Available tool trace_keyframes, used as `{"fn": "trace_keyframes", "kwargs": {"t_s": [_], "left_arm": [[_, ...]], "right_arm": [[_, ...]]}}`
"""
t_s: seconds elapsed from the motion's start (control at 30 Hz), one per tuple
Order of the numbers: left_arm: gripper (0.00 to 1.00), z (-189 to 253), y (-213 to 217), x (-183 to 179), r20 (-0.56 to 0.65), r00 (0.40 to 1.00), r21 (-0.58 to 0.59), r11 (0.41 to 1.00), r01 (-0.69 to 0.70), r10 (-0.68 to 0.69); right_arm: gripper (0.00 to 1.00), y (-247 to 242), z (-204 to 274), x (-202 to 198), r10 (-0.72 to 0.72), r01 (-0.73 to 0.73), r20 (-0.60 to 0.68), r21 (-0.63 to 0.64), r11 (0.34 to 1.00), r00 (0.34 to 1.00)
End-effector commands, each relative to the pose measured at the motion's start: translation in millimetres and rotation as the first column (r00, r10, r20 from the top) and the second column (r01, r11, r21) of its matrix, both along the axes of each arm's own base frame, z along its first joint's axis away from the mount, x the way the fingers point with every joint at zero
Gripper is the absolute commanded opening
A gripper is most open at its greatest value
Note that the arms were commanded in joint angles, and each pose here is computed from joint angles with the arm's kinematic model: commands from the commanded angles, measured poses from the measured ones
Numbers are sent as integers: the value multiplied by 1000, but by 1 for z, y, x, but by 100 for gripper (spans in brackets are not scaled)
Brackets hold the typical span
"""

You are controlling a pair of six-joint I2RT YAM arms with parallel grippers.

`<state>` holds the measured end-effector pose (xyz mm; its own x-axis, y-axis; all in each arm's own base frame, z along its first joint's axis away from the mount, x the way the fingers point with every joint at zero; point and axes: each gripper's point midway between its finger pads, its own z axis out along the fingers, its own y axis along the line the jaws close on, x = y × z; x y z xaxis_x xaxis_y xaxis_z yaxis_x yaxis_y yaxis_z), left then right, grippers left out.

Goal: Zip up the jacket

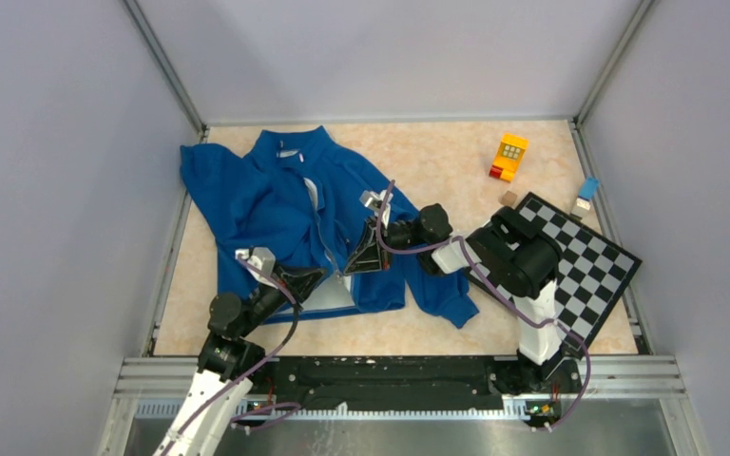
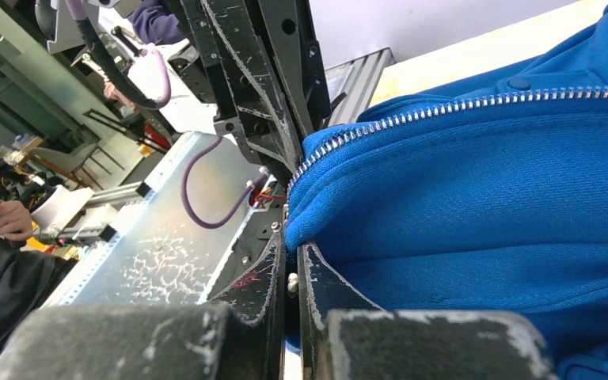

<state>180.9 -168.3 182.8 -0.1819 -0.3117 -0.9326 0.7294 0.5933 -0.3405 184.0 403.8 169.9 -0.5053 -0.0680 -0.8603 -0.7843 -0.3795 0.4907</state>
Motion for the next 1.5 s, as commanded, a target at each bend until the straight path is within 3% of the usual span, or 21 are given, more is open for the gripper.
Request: {"fn": "trace_keyframes", "kwargs": {"t_s": [0.0,0.63,1.2,1.47], "left_arm": [[0,23,-2,-3,76,997,-19,1000,20,-18],[0,23,-3,-7,77,996,-11,999,37,-36],[0,23,-1,-5,73,997,-2,1000,21,-21],[0,22,-1,-3,62,998,9,1000,14,-15]], "right_arm": [[0,-2,47,-14,6,-53,238,194,980,971],[0,-2,56,-1,-80,32,203,229,973,976],[0,4,66,-2,-69,63,24,200,978,997],[0,4,60,0,-81,85,-48,98,992,996]]}}
